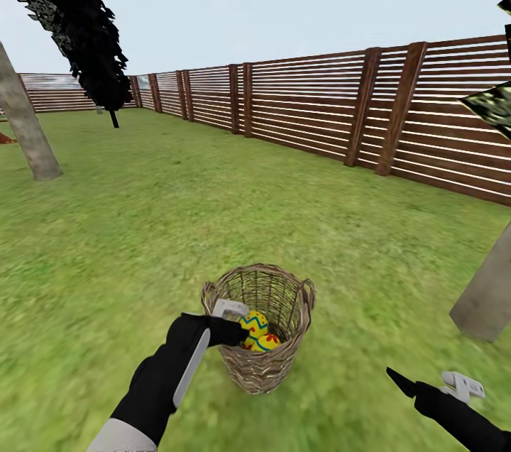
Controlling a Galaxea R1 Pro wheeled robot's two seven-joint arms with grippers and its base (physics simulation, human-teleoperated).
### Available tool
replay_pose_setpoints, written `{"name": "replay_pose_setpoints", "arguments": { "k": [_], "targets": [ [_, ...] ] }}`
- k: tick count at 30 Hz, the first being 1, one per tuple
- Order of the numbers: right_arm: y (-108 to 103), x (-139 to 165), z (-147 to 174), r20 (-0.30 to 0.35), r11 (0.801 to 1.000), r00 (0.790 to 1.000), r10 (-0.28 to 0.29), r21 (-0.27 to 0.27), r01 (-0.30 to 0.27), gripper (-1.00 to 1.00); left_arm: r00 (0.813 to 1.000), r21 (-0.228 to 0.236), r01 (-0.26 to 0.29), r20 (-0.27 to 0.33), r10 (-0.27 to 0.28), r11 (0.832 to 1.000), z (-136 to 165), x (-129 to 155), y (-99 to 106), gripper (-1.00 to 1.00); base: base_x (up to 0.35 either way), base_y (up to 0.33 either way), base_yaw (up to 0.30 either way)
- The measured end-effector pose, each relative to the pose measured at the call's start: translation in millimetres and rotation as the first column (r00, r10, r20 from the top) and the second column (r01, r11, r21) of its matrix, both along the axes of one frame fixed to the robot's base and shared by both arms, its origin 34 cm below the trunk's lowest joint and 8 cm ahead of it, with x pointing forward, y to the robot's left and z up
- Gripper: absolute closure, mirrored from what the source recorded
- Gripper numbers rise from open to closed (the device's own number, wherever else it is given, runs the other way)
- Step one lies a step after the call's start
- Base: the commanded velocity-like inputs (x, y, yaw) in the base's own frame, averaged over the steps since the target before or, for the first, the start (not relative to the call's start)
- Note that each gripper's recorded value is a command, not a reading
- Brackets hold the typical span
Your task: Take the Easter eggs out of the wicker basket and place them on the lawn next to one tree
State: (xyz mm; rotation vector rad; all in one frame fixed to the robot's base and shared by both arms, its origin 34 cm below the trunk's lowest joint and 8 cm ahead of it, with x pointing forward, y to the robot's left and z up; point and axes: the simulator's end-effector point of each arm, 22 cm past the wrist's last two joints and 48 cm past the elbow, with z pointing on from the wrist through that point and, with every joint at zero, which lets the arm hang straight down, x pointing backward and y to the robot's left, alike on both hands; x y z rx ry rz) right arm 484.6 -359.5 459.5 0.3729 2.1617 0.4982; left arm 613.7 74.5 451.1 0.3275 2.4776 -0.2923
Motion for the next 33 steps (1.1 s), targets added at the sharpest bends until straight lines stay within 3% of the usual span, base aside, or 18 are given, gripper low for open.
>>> {"name": "replay_pose_setpoints", "arguments": {
  "k": [17,33],
  "targets": [
    [4.2,0.1,-0.1,0.003,1.000,1.000,0.003,0.007,-0.003,-1.00,1.000,-0.005,-0.002,0.003,0.002,1.000,3.3,1.0,0.1,-1.00,0.000,0.000,-0.045],
    [9.0,1.5,4.6,0.016,1.000,1.000,0.012,0.008,-0.012,-1.00,0.996,-0.029,-0.001,0.091,0.004,1.000,40.9,12.2,-3.0,-1.00,0.063,0.047,-0.191]
  ]
}}
